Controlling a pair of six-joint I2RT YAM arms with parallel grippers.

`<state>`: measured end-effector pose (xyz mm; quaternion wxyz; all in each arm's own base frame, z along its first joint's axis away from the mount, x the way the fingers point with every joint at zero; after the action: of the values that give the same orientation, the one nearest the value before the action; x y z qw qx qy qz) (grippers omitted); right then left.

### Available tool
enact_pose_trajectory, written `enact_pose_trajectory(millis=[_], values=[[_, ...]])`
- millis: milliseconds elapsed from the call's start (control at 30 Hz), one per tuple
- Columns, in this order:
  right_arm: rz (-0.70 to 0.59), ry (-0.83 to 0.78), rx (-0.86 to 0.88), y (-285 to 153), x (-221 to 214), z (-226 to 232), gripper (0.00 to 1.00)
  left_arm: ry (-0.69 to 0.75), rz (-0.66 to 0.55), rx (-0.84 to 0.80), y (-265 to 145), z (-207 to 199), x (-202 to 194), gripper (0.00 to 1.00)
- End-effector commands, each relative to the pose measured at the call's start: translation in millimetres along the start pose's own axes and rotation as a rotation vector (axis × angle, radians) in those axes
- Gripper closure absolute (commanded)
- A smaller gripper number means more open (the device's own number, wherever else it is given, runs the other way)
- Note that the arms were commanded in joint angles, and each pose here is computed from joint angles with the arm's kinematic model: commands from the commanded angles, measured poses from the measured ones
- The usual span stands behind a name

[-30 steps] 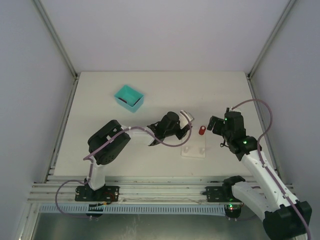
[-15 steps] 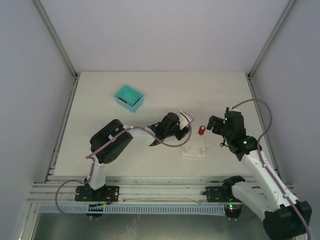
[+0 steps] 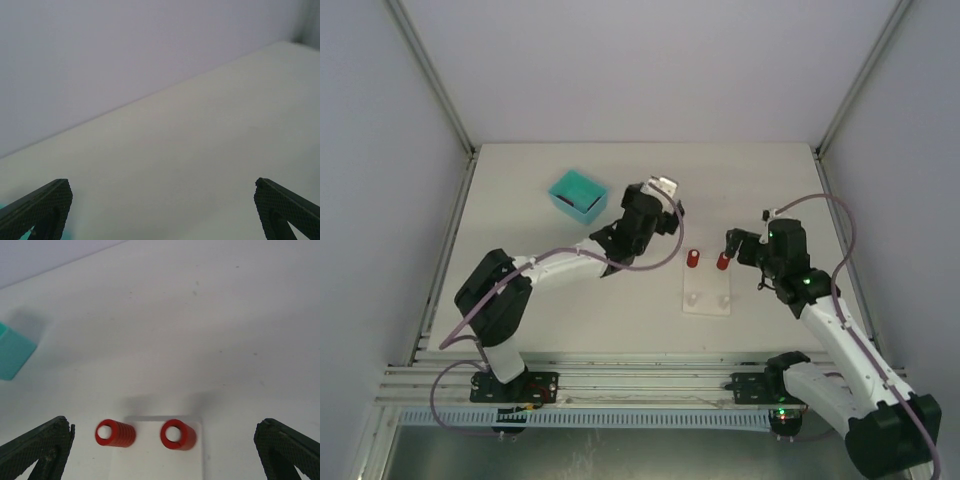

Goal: Install the large spring

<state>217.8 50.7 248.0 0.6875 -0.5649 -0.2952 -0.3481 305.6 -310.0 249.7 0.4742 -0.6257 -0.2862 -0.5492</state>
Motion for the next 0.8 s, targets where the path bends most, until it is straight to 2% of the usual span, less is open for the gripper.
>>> enact_pose_trajectory(millis=[0, 133, 233, 300, 367, 433, 533, 633, 767], values=[[0.003, 0.031, 0.114, 17, -2, 9, 0.01, -0.05, 0.09, 0.372, 16, 56, 8, 0.01], [0.07, 0.11, 0.155, 25, -12, 12, 0.01, -0.24, 0.224, 0.463, 35, 101, 11, 0.0], [0.102, 0.089, 0.168, 28, -16, 17, 0.01, -0.384, 0.294, 0.504, 44, 129, 7, 0.07], [0.133, 0.03, 0.114, 26, -14, 19, 0.0, -0.468, 0.311, 0.544, 46, 146, 7, 0.16], [0.159, -0.048, 0.069, 20, 0, 23, 0.01, -0.548, 0.35, 0.573, 47, 163, 4, 0.3], [0.196, -0.119, 0.047, 11, 14, 28, 0.01, -0.607, 0.41, 0.609, 51, 175, -2, 0.37], [0.243, -0.149, 0.085, 3, 25, 34, 0.01, -0.647, 0.482, 0.692, 56, 191, -5, 0.45], [0.23, -0.109, 0.135, -4, 28, 38, 0.01, -0.721, 0.512, 0.768, 60, 210, -6, 0.5], [0.218, -0.098, 0.165, -6, 38, 43, 0.01, -0.801, 0.538, 0.77, 62, 229, -11, 0.56]])
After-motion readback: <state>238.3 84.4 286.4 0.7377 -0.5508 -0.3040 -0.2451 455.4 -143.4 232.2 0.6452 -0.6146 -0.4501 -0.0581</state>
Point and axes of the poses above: each gripper's point midway between its finger pads, its own y axis out along the fingers, its own z axis along the line the jaws close on, x = y × z, the point moved 10 cm from there along -y, back along the fingers, and after that the axes turned 8 degrees about -y, right-handed, at the moved point
